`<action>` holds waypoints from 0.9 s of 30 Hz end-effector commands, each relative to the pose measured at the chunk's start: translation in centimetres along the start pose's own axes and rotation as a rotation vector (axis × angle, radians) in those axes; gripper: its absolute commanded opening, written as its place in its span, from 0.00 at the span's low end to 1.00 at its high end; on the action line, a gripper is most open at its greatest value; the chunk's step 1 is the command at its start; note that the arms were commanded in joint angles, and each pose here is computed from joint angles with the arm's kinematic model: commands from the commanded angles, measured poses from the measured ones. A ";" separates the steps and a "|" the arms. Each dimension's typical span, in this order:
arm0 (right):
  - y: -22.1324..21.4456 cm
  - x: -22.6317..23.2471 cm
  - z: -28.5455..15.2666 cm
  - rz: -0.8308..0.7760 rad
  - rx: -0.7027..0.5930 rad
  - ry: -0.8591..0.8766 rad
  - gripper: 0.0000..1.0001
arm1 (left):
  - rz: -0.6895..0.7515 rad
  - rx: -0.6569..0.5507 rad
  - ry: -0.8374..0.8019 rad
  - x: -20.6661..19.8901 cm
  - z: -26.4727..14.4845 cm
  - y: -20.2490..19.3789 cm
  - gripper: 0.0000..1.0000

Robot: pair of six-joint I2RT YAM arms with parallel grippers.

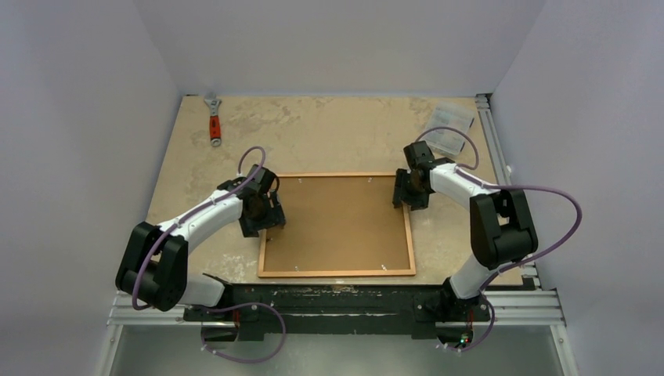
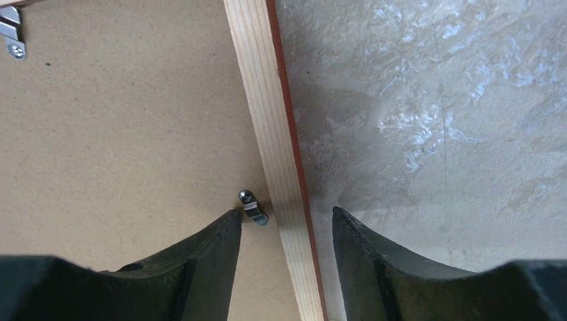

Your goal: Put the photo into the frame

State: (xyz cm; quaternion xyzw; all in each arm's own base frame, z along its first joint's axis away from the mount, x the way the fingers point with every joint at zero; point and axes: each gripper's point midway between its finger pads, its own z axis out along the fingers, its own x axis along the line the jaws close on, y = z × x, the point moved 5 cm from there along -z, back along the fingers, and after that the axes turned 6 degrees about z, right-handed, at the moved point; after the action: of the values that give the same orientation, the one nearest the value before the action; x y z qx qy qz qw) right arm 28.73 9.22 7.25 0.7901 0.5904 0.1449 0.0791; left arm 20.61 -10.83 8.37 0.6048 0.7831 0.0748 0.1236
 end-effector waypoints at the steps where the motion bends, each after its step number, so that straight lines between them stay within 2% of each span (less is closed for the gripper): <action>1: 0.7 -0.3 1.2 0.002 -0.031 -0.049 0.49 | 0.020 -0.010 -0.007 0.1 0.3 0.0 0.72; 5: 0.8 -0.1 1.0 0.008 -0.038 -0.037 0.18 | 0.019 -0.004 -0.009 0.1 0.6 -0.1 0.72; 9: 1.0 0.0 1.0 0.012 -0.039 -0.037 0.03 | 0.017 -0.001 -0.013 0.0 0.7 -0.2 0.72; 10: 1.0 0.0 1.0 0.012 -0.039 -0.035 0.00 | 0.017 0.001 -0.011 0.1 0.8 -0.3 0.72; 16: 1.2 0.5 0.3 0.011 -0.040 -0.003 0.00 | 0.020 0.006 -0.006 0.3 0.9 -0.5 0.71; 18: 1.3 0.8 -0.3 0.008 -0.043 0.026 0.04 | 0.019 0.003 -0.009 0.2 0.8 -0.4 0.72; 21: 1.3 1.3 -1.3 0.010 -0.045 0.071 0.34 | 0.019 0.003 -0.016 0.1 0.8 -0.4 0.71; 23: 0.9 1.7 -1.8 0.014 -0.027 0.116 0.49 | 0.021 0.004 -0.022 0.0 0.8 -0.4 0.71; 25: 0.2 1.8 -1.9 0.016 -0.002 0.142 0.56 | 0.024 0.003 -0.026 0.0 0.7 -0.3 0.71; 27: -0.7 1.7 -1.8 0.017 0.030 0.157 0.58 | 0.029 0.004 -0.027 0.0 0.7 -0.4 0.71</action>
State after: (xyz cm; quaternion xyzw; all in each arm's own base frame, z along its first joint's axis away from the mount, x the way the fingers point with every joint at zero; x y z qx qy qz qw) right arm 28.85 10.14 7.95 0.7853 0.5933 0.1691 0.0524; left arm 20.20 -10.73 7.53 0.6093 0.7807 0.0707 0.1198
